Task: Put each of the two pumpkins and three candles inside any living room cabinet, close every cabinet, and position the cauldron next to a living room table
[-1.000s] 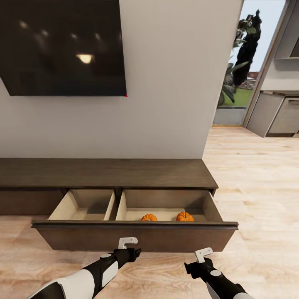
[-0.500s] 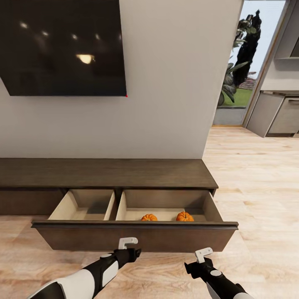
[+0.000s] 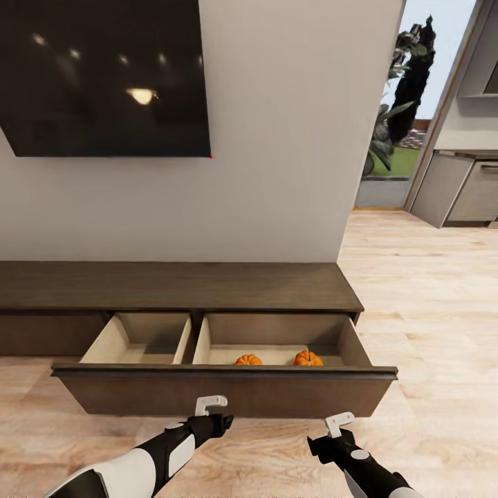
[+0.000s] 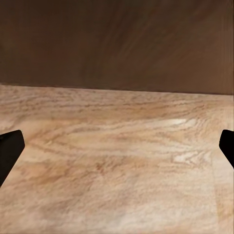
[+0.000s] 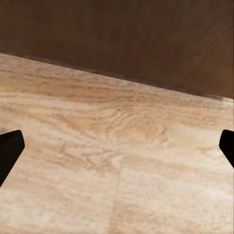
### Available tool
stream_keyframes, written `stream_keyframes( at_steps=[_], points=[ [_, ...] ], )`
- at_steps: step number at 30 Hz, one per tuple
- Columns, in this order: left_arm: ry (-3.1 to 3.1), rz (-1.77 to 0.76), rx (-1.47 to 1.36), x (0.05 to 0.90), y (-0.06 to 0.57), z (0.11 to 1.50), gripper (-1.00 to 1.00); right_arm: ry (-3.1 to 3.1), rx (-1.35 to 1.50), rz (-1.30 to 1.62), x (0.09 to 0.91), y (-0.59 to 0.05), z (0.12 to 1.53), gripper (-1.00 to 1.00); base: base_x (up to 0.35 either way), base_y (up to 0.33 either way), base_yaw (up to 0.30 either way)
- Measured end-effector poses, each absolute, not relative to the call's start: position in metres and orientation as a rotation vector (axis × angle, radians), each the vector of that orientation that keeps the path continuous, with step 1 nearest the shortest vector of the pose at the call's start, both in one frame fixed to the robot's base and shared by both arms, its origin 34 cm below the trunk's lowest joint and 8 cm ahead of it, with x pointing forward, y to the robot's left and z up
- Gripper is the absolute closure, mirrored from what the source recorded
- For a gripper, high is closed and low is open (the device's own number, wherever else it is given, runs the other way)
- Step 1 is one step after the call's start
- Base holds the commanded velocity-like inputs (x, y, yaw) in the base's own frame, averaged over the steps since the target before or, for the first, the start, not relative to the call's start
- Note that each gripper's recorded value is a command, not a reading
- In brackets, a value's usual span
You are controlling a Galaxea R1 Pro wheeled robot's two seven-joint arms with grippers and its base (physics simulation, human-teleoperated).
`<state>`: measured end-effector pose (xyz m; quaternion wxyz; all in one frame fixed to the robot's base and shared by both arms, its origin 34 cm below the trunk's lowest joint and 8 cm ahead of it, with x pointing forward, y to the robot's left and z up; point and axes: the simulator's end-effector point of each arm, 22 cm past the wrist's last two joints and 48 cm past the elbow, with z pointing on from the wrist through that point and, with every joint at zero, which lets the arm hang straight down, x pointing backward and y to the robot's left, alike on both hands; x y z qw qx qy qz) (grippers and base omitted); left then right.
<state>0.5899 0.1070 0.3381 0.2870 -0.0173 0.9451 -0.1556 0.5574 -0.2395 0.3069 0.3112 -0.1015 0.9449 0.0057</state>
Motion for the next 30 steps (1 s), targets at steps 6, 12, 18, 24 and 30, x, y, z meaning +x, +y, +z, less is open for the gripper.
stream_keyframes(
  at_steps=[6,12,18,24,30],
  points=[
    [2.528,-0.414,-0.052,0.586,0.108,0.324,-1.0,2.494,-0.268,0.015,0.554,-0.24,0.294,-1.0,0.0,0.0,0.0],
    [2.528,-0.414,-0.052,0.584,0.108,0.313,-1.0,2.493,-0.269,0.015,0.552,-0.239,0.283,-1.0,0.0,0.0,0.0],
    [2.522,-0.424,-0.041,0.584,0.106,0.314,-1.0,2.494,-0.277,0.02,0.551,-0.237,0.283,-1.0,0.0,0.0,0.0],
    [2.527,-0.423,-0.04,0.583,0.106,0.313,-1.0,2.504,-0.275,0.018,0.55,-0.236,0.281,-1.0,0.062,0.0,0.0],
    [2.53,-0.416,-0.043,0.582,0.108,0.312,-1.0,2.603,-0.266,0.008,0.538,-0.241,0.273,-1.0,0.316,0.0,0.0]
  ],
)
